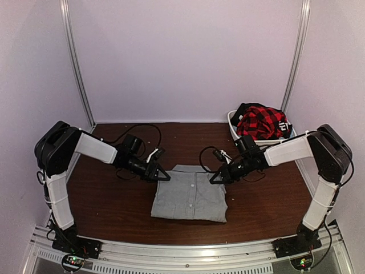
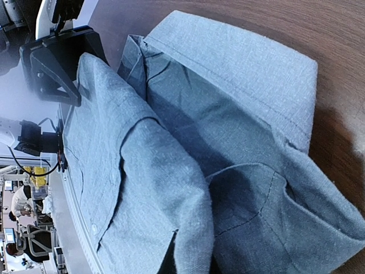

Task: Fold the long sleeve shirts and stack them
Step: Fold the 2/3-rectangle-folded shirt at the center of the board.

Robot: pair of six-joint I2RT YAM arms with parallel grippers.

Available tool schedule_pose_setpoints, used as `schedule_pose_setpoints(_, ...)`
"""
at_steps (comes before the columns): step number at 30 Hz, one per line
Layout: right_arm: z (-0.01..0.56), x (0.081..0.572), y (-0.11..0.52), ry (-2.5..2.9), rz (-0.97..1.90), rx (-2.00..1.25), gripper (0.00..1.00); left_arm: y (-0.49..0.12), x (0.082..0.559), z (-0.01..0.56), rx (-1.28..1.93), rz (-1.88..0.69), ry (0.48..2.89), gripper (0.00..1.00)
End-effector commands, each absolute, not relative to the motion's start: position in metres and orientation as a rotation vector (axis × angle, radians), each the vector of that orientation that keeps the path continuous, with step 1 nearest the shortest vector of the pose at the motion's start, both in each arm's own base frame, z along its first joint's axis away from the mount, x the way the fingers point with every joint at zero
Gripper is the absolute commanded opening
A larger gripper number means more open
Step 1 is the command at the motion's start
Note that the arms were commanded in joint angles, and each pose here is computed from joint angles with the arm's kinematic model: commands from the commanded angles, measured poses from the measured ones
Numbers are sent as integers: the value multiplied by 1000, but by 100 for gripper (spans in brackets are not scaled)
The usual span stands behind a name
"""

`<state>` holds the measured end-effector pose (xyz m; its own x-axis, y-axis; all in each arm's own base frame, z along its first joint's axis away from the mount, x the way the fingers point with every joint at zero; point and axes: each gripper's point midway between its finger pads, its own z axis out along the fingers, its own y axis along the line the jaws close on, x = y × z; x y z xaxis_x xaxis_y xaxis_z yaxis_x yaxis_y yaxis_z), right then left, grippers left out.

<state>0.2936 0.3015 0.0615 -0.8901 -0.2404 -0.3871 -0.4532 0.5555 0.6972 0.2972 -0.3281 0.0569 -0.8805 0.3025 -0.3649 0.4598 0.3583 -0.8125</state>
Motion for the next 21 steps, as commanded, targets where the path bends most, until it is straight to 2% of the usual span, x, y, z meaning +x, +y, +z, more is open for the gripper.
schedule_pose_setpoints(1, 80, 301, 300, 2451, 1287, -551, 0, -334, 299, 81, 738, -1592, 2334, 36)
schedule_pose_setpoints(4, 85, 301, 301, 2428, 1304, -541, 0, -334, 299, 88, 731, -1601, 2311, 10)
schedule_pose_setpoints(6, 91, 301, 301, 2417, 1307, -540, 0, -335, 301, 98, 723, -1607, 2291, 0)
schedule_pose_setpoints(21, 162, 307, 302, 2365, 1299, -522, 0, -340, 309, 173, 685, -1630, 2220, 0)
